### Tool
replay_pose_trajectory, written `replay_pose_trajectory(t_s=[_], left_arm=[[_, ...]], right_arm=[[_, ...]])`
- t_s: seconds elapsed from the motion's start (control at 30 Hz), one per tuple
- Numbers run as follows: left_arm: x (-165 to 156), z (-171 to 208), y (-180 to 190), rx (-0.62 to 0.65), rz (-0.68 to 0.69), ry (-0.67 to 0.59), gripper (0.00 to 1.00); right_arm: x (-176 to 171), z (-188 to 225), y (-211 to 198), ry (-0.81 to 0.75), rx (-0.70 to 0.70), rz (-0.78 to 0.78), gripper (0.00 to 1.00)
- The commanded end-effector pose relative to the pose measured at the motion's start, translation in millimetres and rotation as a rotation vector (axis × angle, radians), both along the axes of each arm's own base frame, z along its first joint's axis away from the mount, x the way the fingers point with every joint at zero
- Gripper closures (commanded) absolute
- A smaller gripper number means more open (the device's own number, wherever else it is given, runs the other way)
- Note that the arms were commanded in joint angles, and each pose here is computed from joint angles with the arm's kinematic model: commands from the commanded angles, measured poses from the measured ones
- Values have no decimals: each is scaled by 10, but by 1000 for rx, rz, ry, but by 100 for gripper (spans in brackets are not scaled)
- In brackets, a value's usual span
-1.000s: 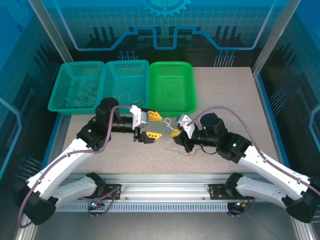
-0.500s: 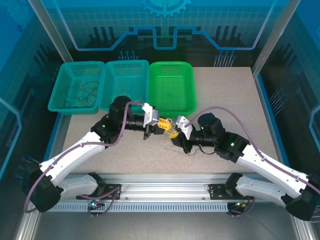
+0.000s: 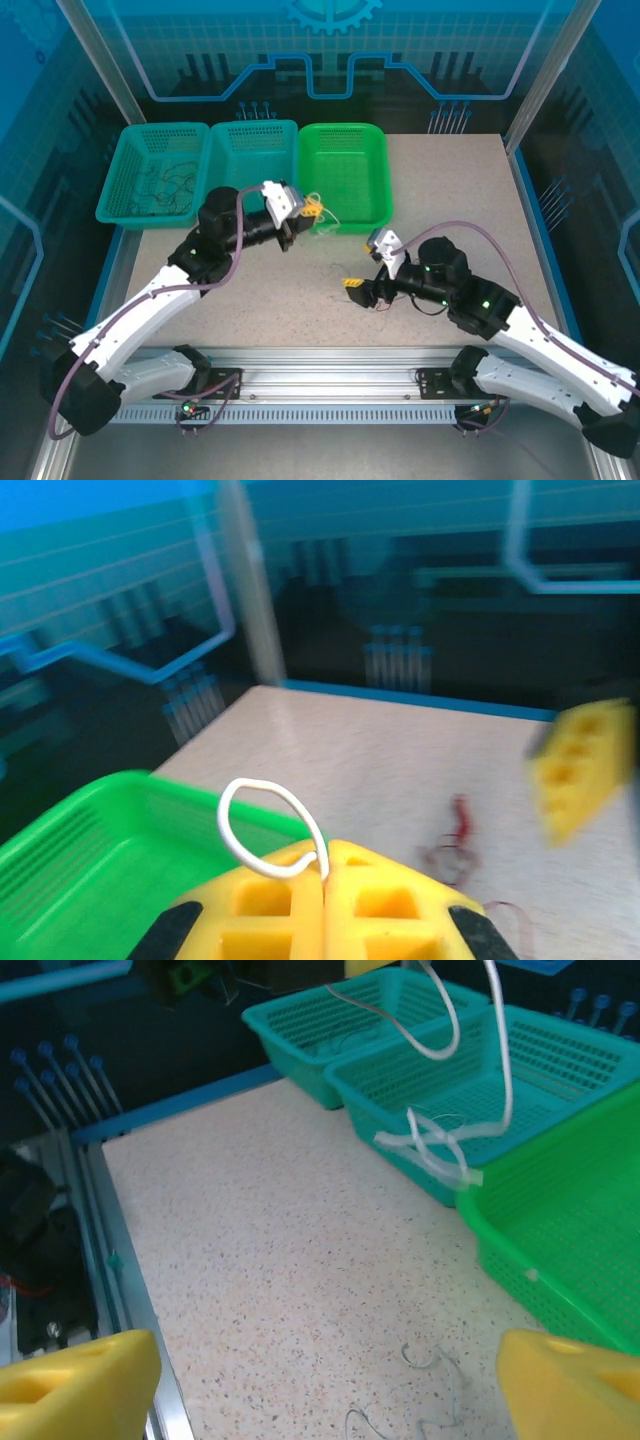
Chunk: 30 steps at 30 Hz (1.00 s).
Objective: Untangle the cables
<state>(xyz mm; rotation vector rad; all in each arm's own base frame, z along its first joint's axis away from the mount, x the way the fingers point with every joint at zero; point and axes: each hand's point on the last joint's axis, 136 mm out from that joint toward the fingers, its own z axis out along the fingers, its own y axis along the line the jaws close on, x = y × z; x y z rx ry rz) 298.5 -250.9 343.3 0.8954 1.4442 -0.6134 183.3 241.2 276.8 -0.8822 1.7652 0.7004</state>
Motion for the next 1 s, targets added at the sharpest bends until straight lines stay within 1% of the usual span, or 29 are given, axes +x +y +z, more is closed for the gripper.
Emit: replay_pose_trajectory(t_s=[0.0,0.07,0.13,0.2,0.27,0.4,0.43,0.47,0.5,0.57,0.67,0.77,0.83,0.93,0.97], left_arm=[[602,111,466,-20,292,26,100],[914,46,734,-16,420,73,100],[1234,-108,1013,-4,543,140,100],[1567,-325,1322,-11,655,243,100],[1829,-527,1590,-29,743,339,100],[2220,-818,1917,-85,814,474,100],[2278,-856,1945,-93,813,495,92],[2330,-876,1969,-103,811,514,81],[2360,-869,1990,-115,812,529,74],[2348,-764,1987,-143,798,532,63],[2197,-471,1945,-225,775,514,58],[1924,-196,1826,-326,727,530,55],[1688,-75,1685,-385,694,574,55],[1275,-75,1435,-435,707,673,58],[1123,-130,1338,-446,711,711,59]], right_arm=[[99,15,-231,-13,39,-144,5],[108,-1,-335,-10,59,-191,0],[95,-12,-408,-1,74,-216,0],[92,-36,-475,18,80,-246,0],[110,-68,-547,53,80,-292,0],[112,-106,-610,98,59,-328,0],[111,-113,-616,106,57,-331,0],[112,-118,-620,117,56,-337,0],[121,-133,-634,132,51,-349,0],[133,-169,-649,161,39,-367,0],[162,-251,-646,194,12,-379,0],[223,-335,-639,228,-1,-401,0],[288,-391,-654,256,-4,-430,0],[410,-507,-732,314,-8,-504,0],[447,-539,-753,335,-1,-523,0]])
